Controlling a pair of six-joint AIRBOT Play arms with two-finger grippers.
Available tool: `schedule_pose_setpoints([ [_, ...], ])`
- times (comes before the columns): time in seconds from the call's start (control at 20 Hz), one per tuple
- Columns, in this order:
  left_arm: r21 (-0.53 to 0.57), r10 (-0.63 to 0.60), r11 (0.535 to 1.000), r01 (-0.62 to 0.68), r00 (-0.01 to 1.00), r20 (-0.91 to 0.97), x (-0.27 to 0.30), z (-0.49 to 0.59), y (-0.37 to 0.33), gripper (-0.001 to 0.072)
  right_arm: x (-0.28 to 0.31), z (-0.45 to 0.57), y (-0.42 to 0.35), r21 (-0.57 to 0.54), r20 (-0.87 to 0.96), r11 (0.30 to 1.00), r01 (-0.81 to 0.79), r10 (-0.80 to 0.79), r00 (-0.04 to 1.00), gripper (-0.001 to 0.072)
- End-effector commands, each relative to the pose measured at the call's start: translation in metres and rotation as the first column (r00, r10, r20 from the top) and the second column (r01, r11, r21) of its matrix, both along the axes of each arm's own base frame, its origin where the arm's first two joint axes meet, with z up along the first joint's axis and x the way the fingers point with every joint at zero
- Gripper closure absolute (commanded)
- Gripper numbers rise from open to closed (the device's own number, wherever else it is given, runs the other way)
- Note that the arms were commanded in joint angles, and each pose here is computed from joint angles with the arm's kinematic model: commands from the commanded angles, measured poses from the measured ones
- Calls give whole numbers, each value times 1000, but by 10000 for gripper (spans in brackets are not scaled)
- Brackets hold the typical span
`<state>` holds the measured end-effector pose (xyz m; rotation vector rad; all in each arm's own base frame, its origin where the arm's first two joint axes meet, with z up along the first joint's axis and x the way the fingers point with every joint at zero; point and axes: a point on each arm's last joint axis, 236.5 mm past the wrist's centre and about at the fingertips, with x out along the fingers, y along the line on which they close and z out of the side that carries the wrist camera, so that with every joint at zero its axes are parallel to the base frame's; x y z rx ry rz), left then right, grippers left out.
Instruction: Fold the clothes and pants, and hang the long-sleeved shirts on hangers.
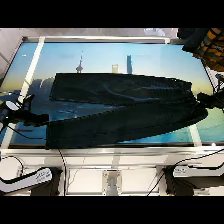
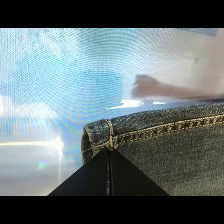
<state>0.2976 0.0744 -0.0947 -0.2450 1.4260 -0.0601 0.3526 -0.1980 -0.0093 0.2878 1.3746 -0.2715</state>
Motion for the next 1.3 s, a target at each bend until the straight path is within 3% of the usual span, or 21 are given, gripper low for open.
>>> schedule_pose_setpoints([
  [0.0, 6, 4, 1000, -4, 1000, 9, 2, 0, 2, 686, 0, 0, 0, 1, 0, 1000, 0, 0, 1000, 634],
  [0.1, -1, 1, 1000, -1, 1000, -3, -1, -1, 0, 678, 0, 0, 0, 1, 0, 1000, 0, 0, 1000, 634],
  [0.15, 1, -4, 1000, 4, 1000, -12, -3, -1, 0, 581, 0, 0, 0, 1, -1, 1000, 0, 0, 1000, 635],
  [0.2, 2, -6, 1000, 6, 1000, -17, -4, -1, 1, 413, 0, 0, 0, 1, -1, 1000, 0, 0, 1000, 635],
  [0.25, 2, -8, 1000, 8, 1000, -20, -5, -1, 1, 410, 0, 0, 0, 1, -1, 1000, 0, 0, 1000, 634],
  [0.45, -1, -7, 1000, 7, 1000, -28, -7, -1, 0, 414, 0, 0, 0, 1, 0, 1000, 0, 0, 1000, 635],
  [0.55, -1, -6, 1000, 6, 1000, -29, -8, -3, 0, 486, 0, 0, 0, 1, 0, 1000, 0, 0, 1000, 634],
  [0.75, 0, 6, 1000, -6, 999, -43, -19, -20, -4, 489, 0, 0, 0, 1, 0, 1000, 0, 0, 1000, 635],
  [0.8, -2, 7, 1000, -7, 999, -51, -23, -23, -5, 544, 0, 0, 0, 1, 0, 1000, 0, 0, 1000, 634],
  [0.85, 4, 3, 1000, -3, 998, -55, -25, -25, -4, 671, 0, 0, 0, 1, 0, 1000, 0, 0, 1000, 635],
  [0.9, 10, 5, 1000, -4, 999, -47, -23, -24, -3, 686, 0, 0, 0, 1, 0, 1000, 0, 0, 1000, 635],
  [1.25, 95, 61, 992, -79, 983, 171, 50, 33, 31, 688, 2, 1, -1, -4, 9, 1000, 2, -2, 1000, 634],
])
